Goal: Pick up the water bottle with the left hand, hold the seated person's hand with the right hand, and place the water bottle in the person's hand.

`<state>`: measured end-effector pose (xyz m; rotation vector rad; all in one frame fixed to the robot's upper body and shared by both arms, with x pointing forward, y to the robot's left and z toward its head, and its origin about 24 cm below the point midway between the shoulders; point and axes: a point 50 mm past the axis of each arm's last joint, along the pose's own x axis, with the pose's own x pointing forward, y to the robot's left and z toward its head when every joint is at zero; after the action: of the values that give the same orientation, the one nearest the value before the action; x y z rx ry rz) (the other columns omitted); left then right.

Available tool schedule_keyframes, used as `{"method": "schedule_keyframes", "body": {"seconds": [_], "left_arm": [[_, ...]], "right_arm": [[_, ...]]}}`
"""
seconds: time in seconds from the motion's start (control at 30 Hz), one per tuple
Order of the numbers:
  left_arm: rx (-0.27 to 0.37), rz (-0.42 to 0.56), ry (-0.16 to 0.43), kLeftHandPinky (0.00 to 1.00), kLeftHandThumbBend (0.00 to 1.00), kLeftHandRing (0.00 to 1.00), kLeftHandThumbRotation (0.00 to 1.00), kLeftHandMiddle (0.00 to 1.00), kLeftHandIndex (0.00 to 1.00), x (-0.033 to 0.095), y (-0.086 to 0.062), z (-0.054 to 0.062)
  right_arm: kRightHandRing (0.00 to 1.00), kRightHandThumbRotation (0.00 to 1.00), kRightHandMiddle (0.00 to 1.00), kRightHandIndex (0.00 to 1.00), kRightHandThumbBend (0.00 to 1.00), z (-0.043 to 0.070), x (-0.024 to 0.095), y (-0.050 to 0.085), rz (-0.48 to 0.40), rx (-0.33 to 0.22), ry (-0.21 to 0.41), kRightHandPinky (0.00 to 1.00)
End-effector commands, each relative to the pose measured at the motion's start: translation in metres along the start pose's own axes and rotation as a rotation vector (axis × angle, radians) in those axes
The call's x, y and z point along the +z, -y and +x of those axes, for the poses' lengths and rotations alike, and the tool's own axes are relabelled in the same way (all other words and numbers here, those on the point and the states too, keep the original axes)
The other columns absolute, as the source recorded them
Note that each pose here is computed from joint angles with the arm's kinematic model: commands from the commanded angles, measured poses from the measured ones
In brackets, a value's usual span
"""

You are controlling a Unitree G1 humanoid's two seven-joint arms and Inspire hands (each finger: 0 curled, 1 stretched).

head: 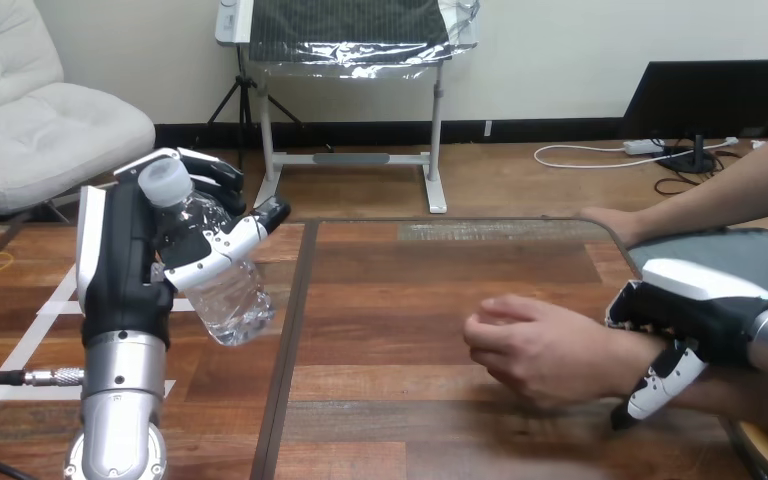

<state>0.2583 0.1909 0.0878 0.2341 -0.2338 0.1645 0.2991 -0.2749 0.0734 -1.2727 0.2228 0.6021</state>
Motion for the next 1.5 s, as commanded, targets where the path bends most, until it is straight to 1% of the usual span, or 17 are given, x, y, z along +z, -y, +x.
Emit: {"method": "schedule_keyframes", "body": {"seconds": [0.0, 0.3, 0.57, 0.8, 0.97, 1.27, 1.47], "left_arm": [[-0.011, -0.051, 0.112, 0.27, 0.63, 0.34, 0.00, 0.39, 0.42, 0.021, 0.006, 0.019], [-0.040, -0.077, 0.112, 0.27, 0.63, 0.34, 0.00, 0.39, 0.41, 0.021, 0.011, 0.028], [-0.065, -0.066, 0.115, 0.26, 0.65, 0.33, 0.00, 0.38, 0.41, 0.020, 0.016, 0.037], [-0.086, -0.051, 0.125, 0.26, 0.66, 0.32, 0.00, 0.38, 0.41, 0.020, 0.022, 0.045], [-0.100, -0.051, 0.126, 0.26, 0.66, 0.32, 0.00, 0.38, 0.41, 0.021, 0.026, 0.049], [-0.124, -0.080, 0.127, 0.26, 0.67, 0.32, 0.00, 0.38, 0.41, 0.022, 0.036, 0.055], [-0.134, -0.093, 0.125, 0.26, 0.68, 0.32, 0.00, 0.38, 0.41, 0.022, 0.042, 0.059]], "right_arm": [[0.15, 0.12, 0.21, 0.21, 0.71, -0.003, 0.015, 0.031, 0.032, -0.177, 0.091, 0.10], [0.13, 0.12, 0.20, 0.21, 0.71, -0.006, 0.018, 0.038, 0.041, -0.203, 0.115, 0.08], [0.13, 0.12, 0.20, 0.20, 0.72, -0.006, 0.020, 0.041, 0.039, -0.212, 0.123, 0.08], [0.14, 0.13, 0.20, 0.21, 0.73, -0.005, 0.023, 0.042, 0.040, -0.210, 0.143, 0.09], [0.14, 0.14, 0.20, 0.21, 0.73, -0.004, 0.026, 0.041, 0.034, -0.204, 0.148, 0.09], [0.14, 0.18, 0.20, 0.21, 0.73, -0.001, 0.033, 0.041, 0.024, -0.188, 0.152, 0.10], [0.14, 0.19, 0.20, 0.22, 0.74, 0.002, 0.037, 0.040, 0.026, -0.188, 0.163, 0.10]]}}
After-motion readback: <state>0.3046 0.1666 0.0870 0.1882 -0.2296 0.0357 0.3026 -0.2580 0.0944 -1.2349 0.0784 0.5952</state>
